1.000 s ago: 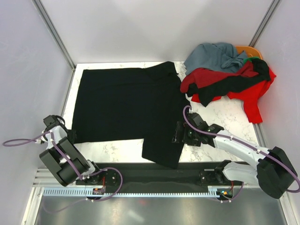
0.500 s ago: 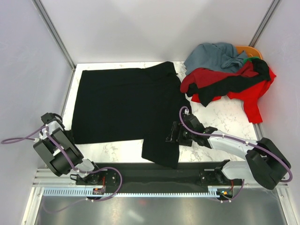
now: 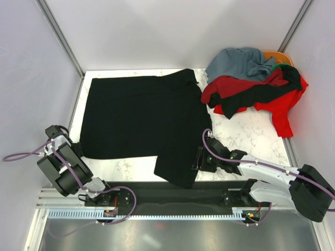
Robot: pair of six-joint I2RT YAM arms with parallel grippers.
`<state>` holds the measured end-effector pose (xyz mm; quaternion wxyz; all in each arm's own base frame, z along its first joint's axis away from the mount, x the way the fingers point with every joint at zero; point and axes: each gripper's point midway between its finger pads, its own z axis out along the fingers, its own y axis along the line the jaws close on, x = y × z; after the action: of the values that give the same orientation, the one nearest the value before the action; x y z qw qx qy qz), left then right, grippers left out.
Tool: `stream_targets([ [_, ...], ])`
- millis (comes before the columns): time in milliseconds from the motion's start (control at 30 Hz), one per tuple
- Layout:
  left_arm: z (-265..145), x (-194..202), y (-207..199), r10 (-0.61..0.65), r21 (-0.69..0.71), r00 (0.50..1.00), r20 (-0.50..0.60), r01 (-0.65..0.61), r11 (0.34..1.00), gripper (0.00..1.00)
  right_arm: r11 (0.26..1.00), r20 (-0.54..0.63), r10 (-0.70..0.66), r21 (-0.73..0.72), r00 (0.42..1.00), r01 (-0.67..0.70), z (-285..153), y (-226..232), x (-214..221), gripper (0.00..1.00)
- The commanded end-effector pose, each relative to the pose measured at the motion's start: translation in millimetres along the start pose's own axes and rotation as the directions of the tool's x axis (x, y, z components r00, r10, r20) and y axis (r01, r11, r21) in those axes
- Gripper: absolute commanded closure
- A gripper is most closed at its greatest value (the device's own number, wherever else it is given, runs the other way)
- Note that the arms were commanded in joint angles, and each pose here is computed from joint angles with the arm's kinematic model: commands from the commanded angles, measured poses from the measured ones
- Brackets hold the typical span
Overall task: Fold and stack the t-shirts
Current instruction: Fold the tshirt
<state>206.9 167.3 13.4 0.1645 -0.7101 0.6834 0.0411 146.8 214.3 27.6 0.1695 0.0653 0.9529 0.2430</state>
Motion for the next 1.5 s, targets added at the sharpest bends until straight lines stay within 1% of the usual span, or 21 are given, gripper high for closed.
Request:
stream_targets([
  [0,5,8,-12,0.005,0.076,1.0,-0.028,-0.003,0.997,0.98,0.999,-0.002,0.03,0.025,1.0,-0.03,-1,-11,13,0.44],
  [100,5,10,-10,0.009,0.074,0.999,-0.033,-0.007,0.997,0.98,1.0,-0.019,0.026,0.002,1.0,-0.026,4,-5,23,0.41],
  [267,2,9,-9,0.022,0.079,0.999,-0.024,-0.02,0.997,0.98,1.0,-0.025,0.001,0.001,1.0,-0.001,12,6,35,0.42],
  [367,1,9,-9,0.031,0.081,0.999,-0.024,-0.029,0.996,0.98,1.0,-0.018,0.0,0.003,1.0,0.0,13,9,35,0.55],
  [400,0,8,-9,0.034,0.084,0.999,-0.02,-0.032,0.996,0.98,1.0,-0.01,0.002,0.005,1.0,-0.002,12,8,34,0.71],
  [433,-4,8,-10,0.047,0.089,0.999,-0.018,-0.045,0.995,0.98,1.0,0.001,0.003,-0.002,1.0,-0.003,8,11,31,0.84],
  [467,-10,4,-17,0.078,0.12,0.997,-0.009,-0.076,0.99,0.98,1.0,-0.002,0.001,0.026,1.0,-0.001,5,5,32,0.95],
  [500,-16,2,-21,0.091,0.142,0.996,0.005,-0.091,0.986,0.98,1.0,0.024,0.0,0.027,1.0,0.0,0,10,25,1.0],
  [533,-28,-2,-28,0.104,0.18,0.994,0.038,-0.109,0.978,0.98,1.0,0.045,-0.001,0.017,0.999,0.0,-8,14,19,1.0],
  [567,-38,-8,-33,0.123,0.207,0.99,0.07,-0.135,0.969,0.98,0.998,0.039,-0.015,0.057,0.999,0.013,-15,7,19,1.0],
  [700,-70,-24,-44,0.174,0.269,0.97,0.17,-0.216,0.939,0.98,0.999,0.146,-0.043,0.029,0.988,0.039,-52,41,-17,1.0],
  [800,-88,-27,-52,0.244,0.282,0.947,0.209,-0.297,0.912,0.98,0.996,0.2,-0.084,0.021,0.976,0.082,-74,70,-43,1.0],
  [867,-98,-30,-60,0.278,0.278,0.931,0.237,-0.339,0.899,0.98,0.995,0.21,-0.095,0.048,0.973,0.087,-76,75,-59,1.0],
  [900,-100,-28,-61,0.291,0.27,0.929,0.23,-0.348,0.898,0.98,0.996,0.238,-0.089,0.023,0.967,0.086,-85,91,-73,1.0],
  [1033,-107,-23,-81,0.347,0.27,0.908,0.235,-0.404,0.874,0.98,0.994,0.27,-0.103,0.071,0.957,0.087,-82,92,-123,1.0],
  [1100,-113,-26,-92,0.361,0.266,0.899,0.249,-0.422,0.867,0.98,0.994,0.291,-0.106,0.057,0.951,0.094,-86,102,-143,1.0],
  [1233,-103,-18,-110,0.413,0.253,0.888,0.202,-0.455,0.854,0.98,0.992,0.292,-0.111,0.096,0.95,0.086,-74,101,-182,1.0],
  [1300,-104,-23,-122,0.419,0.251,0.884,0.208,-0.462,0.85,0.98,0.992,0.31,-0.117,0.089,0.943,0.094,-75,108,-202,1.0],
  [1333,-93,-18,-126,0.447,0.231,0.877,0.178,-0.478,0.847,0.98,0.991,0.302,-0.105,0.11,0.947,0.075,-66,102,-213,1.0],
  [1400,-94,-32,-143,0.462,0.206,0.862,0.209,-0.5,0.841,0.98,0.992,0.328,-0.104,0.102,0.939,0.074,-68,108,-238,1.0],
  [1467,-79,-36,-158,0.489,0.176,0.857,0.165,-0.513,0.84,0.98,0.992,0.308,-0.081,0.12,0.948,0.046,-51,98,-259,1.0],
])
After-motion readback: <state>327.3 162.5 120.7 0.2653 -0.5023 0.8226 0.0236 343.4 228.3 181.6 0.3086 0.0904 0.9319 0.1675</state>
